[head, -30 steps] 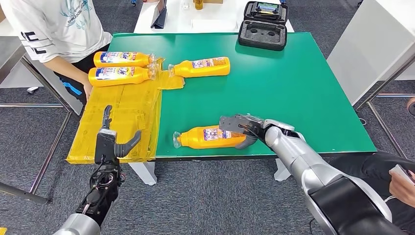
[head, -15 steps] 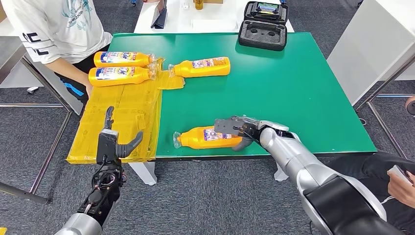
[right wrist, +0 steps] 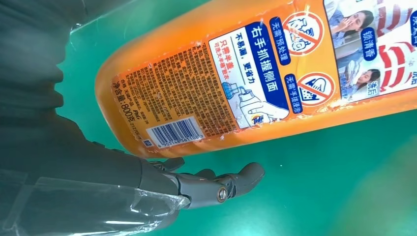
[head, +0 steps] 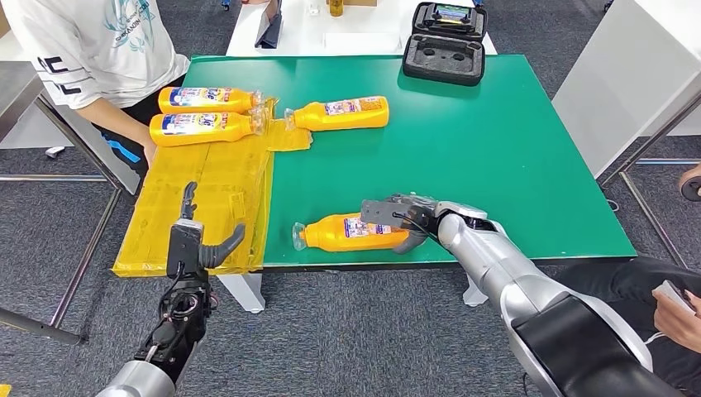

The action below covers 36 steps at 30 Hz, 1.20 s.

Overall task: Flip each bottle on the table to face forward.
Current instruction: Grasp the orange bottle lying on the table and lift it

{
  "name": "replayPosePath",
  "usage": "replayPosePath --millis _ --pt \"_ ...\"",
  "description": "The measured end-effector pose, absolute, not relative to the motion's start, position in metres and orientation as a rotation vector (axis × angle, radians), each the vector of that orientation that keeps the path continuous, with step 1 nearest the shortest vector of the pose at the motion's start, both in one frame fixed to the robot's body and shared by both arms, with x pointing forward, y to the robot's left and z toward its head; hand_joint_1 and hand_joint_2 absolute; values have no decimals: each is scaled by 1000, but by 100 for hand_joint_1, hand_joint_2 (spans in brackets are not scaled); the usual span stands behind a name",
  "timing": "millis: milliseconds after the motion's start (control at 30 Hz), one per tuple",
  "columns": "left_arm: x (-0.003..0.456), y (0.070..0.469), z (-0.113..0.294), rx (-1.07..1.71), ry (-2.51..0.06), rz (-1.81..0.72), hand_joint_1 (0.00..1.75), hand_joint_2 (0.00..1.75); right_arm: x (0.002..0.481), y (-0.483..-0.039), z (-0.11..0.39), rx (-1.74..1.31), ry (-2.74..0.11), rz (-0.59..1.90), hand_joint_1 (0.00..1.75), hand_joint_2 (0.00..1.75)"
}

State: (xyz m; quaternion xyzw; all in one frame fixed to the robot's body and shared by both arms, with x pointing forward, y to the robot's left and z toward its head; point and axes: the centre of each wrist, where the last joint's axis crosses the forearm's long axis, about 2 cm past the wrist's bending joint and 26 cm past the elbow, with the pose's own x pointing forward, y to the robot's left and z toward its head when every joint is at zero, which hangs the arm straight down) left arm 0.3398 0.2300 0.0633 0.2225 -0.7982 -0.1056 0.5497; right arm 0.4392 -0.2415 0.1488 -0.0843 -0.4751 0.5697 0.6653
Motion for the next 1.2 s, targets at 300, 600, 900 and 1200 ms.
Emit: replayPosePath --millis 300,600,900,1200 --pt "339 229 61 520 -1883 -241 0 175 438 -232 148 -182 -1057 1323 0 175" --pt "340 222 62 499 -1882 -248 0 175 436 -224 146 -183 -1049 1360 0 175" --pt "342 217 63 479 -1885 -265 0 175 435 -223 145 -185 -1054 1374 127 175" --pt "341 217 60 470 -1879 -261 0 175 435 -224 144 -177 -1046 1384 167 175"
